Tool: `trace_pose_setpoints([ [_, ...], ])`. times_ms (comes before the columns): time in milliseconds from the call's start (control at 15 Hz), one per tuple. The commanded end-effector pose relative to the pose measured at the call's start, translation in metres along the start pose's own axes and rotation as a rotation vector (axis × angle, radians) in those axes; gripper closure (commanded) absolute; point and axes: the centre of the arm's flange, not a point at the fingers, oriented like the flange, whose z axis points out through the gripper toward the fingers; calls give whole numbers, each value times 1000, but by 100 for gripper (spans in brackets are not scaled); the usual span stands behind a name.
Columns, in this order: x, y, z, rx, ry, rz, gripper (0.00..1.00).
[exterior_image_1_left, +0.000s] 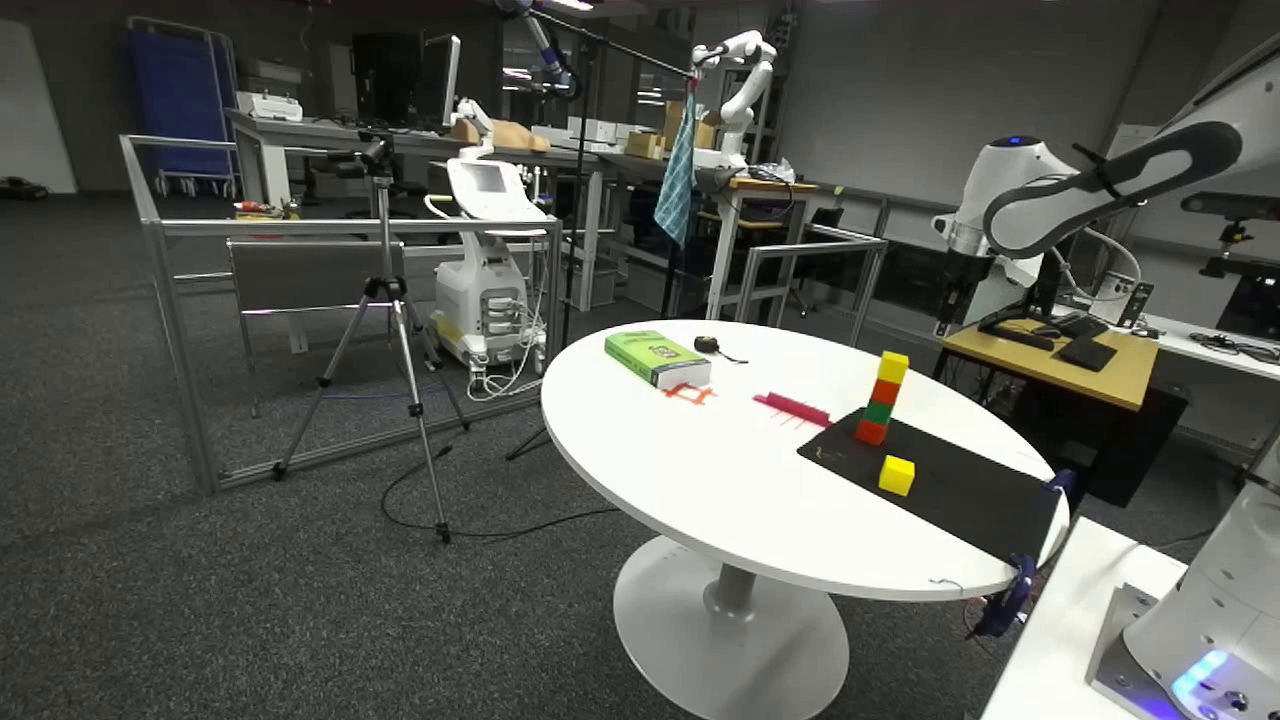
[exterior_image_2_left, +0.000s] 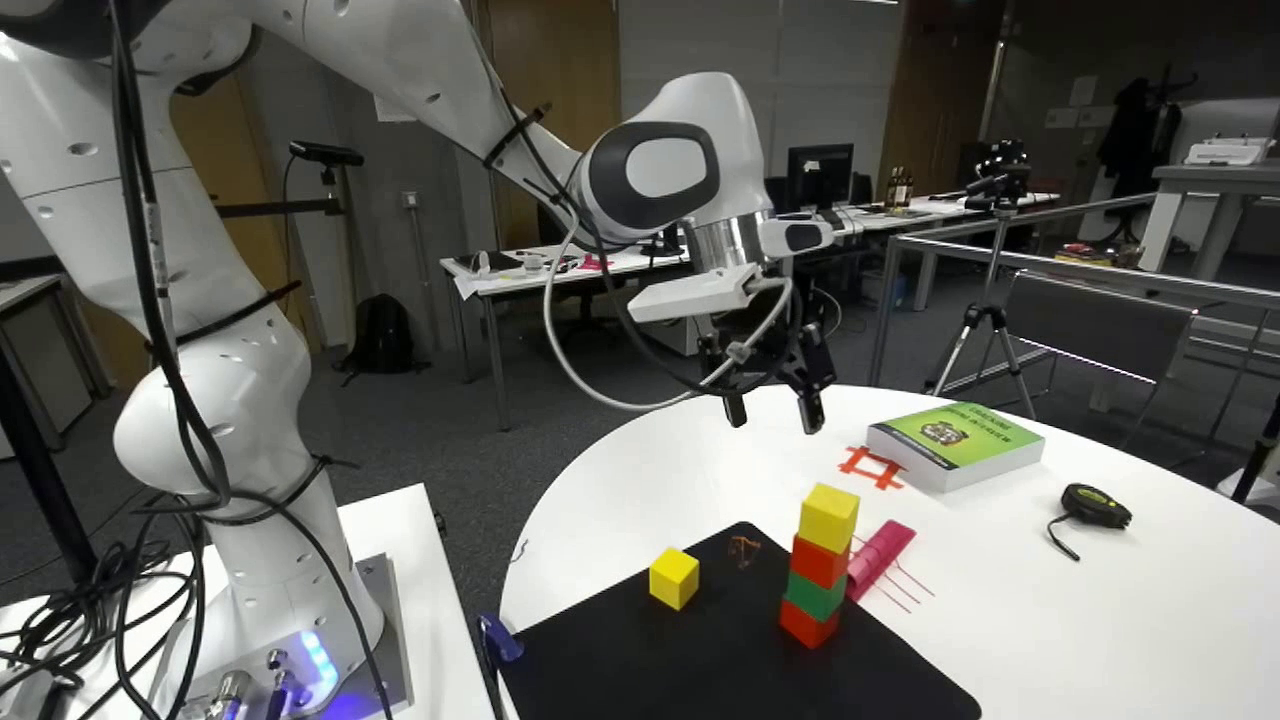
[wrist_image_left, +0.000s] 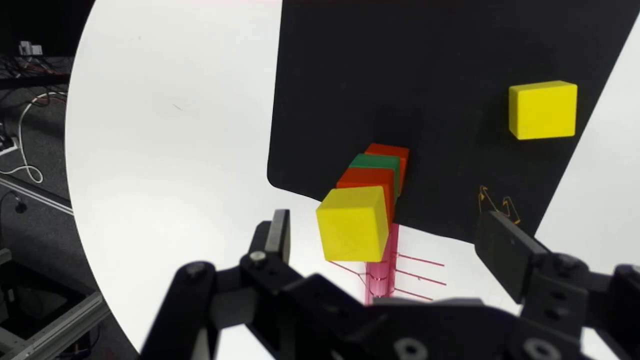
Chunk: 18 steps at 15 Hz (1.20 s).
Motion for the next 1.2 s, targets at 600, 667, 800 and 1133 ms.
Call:
trace_pose_setpoints([
  [600,60,58,93,226,-99,-79,0],
  [667,62,60,98,248,-98,-69,0],
  [800,67,64,101,262,-91,-44,0],
  [1133,75,64,104,259,-45,-58,0],
])
